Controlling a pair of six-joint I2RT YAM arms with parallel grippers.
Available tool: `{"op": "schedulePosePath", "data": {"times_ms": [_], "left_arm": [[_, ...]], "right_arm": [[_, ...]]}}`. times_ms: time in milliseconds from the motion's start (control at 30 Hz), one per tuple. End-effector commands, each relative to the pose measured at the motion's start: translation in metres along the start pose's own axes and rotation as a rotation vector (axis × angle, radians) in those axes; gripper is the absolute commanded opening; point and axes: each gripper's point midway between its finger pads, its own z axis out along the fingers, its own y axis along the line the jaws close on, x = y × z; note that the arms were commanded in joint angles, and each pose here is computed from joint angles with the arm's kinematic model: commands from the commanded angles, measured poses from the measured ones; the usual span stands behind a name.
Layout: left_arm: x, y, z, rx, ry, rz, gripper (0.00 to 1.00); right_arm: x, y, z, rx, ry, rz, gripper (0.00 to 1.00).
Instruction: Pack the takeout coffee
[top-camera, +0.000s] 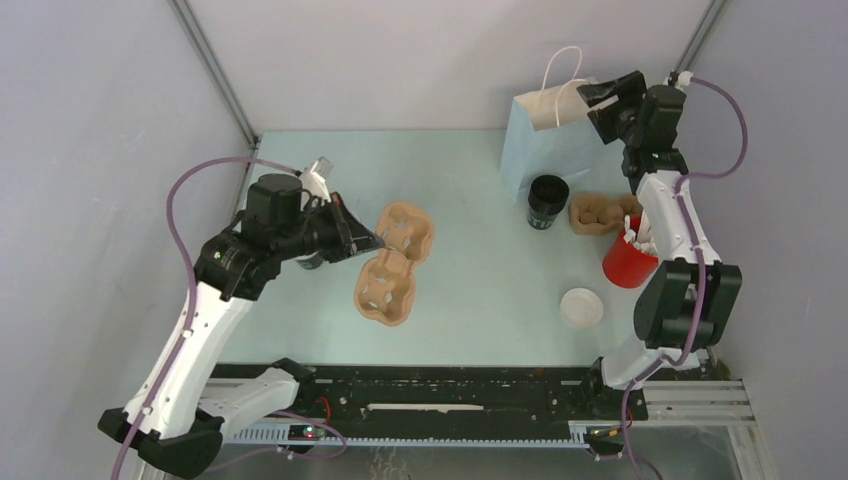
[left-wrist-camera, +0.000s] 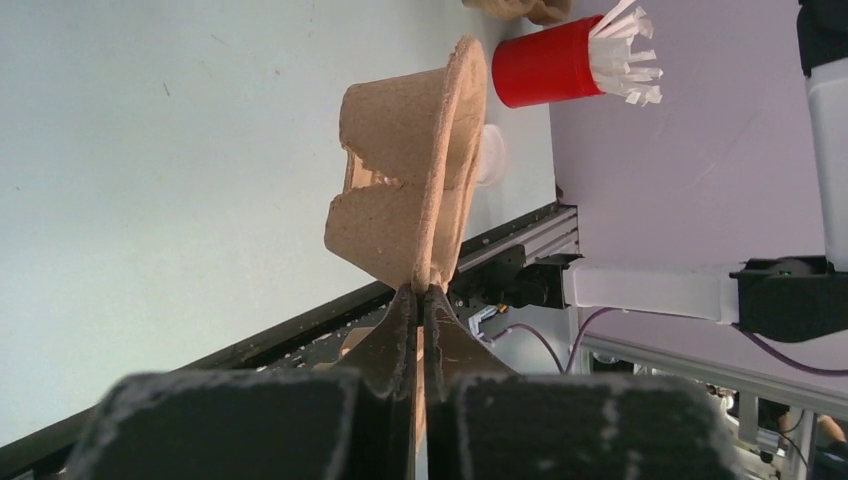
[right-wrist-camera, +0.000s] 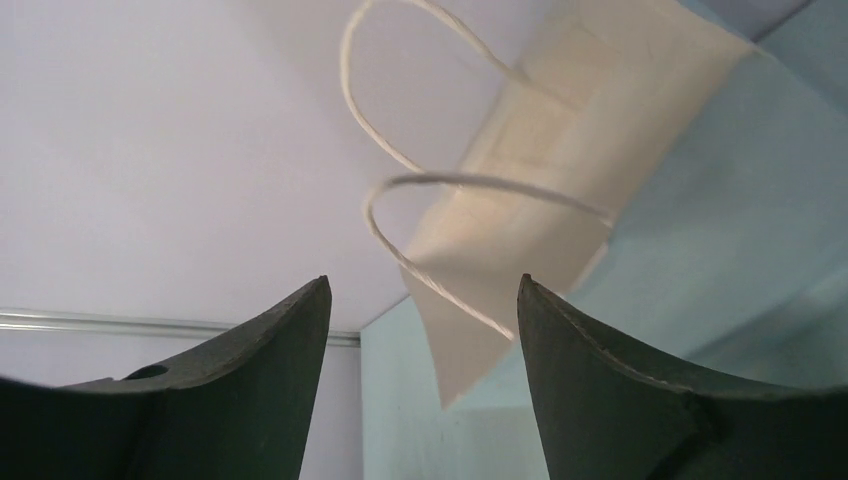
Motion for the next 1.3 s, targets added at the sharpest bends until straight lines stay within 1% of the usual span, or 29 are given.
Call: {"op": "schedulePosePath", "data": {"times_ms": [0,67,167,233,300,333,433,500,533,567,600,667,733,767,833,900,1033,1067,1200,1267], "left_arm": [[-0.016,-0.011,-0.019,0.001,-0.060,0.097,0.00],[-0.016,-0.009,-0.018,-0.003,-0.056,0.103,0.00],[-0.016,-0.005,-0.018,-0.014,-0.053,0.110,0.00],[-0.016,-0.004,-0.020,-0.018,-0.056,0.113,0.00],[-0.016,-0.002,-0.021,-0.022,-0.061,0.111,0.00],[-0.016,-0.001,-0.021,-0.025,-0.062,0.110,0.00],[-0.011,0.005,-0.021,-0.035,-0.057,0.104,0.00],[-0.010,0.008,-0.023,-0.041,-0.064,0.102,0.00],[-0.010,0.008,-0.025,-0.044,-0.071,0.104,0.00],[-0.010,0.009,-0.027,-0.049,-0.076,0.106,0.00],[-0.011,0.009,-0.029,-0.052,-0.082,0.107,0.00],[-0.011,0.010,-0.032,-0.057,-0.089,0.109,0.00],[-0.011,0.011,-0.035,-0.061,-0.097,0.112,0.00],[-0.011,0.012,-0.036,-0.066,-0.103,0.112,0.00],[-0.012,0.012,-0.040,-0.072,-0.116,0.116,0.00],[-0.014,0.013,-0.044,-0.082,-0.132,0.121,0.00],[-0.017,0.011,-0.050,-0.084,-0.154,0.125,0.00],[-0.017,0.010,-0.052,-0.082,-0.159,0.125,0.00],[-0.021,0.005,-0.063,-0.077,-0.193,0.122,0.00],[-0.023,0.002,-0.072,-0.076,-0.223,0.124,0.00]], "right_arm": [[-0.020,0.043,0.008,-0.113,-0.046,0.004,0.75],[-0.019,0.045,0.013,-0.106,-0.058,-0.016,0.75],[-0.012,0.043,0.030,-0.083,-0.062,-0.041,0.78],[-0.007,0.041,0.041,-0.067,-0.066,-0.041,0.77],[0.000,0.044,0.051,-0.054,-0.086,-0.057,0.67],[0.002,0.046,0.055,-0.048,-0.107,-0.081,0.66],[0.013,0.057,0.063,-0.016,-0.184,-0.174,0.66],[0.015,0.059,0.067,0.007,-0.230,-0.235,0.64],[0.016,0.061,0.070,0.010,-0.240,-0.255,0.60],[0.018,0.065,0.074,0.008,-0.238,-0.273,0.51],[0.024,0.067,0.077,0.002,-0.210,-0.289,0.42],[0.035,0.073,0.081,-0.017,-0.147,-0.323,0.25],[0.049,0.092,0.073,-0.094,-0.073,-0.332,0.09],[0.059,0.104,0.067,-0.163,-0.011,-0.324,0.00],[0.077,0.130,0.050,-0.347,0.142,-0.297,0.00],[0.099,0.152,0.027,-0.524,0.319,-0.235,0.00],[0.147,0.168,-0.018,-0.720,0.669,-0.130,0.00],[0.160,0.169,-0.030,-0.749,0.735,-0.120,0.00],[0.201,0.173,-0.089,-0.873,0.936,-0.122,0.00],[0.217,0.167,-0.115,-0.893,0.986,-0.123,0.00]]}}
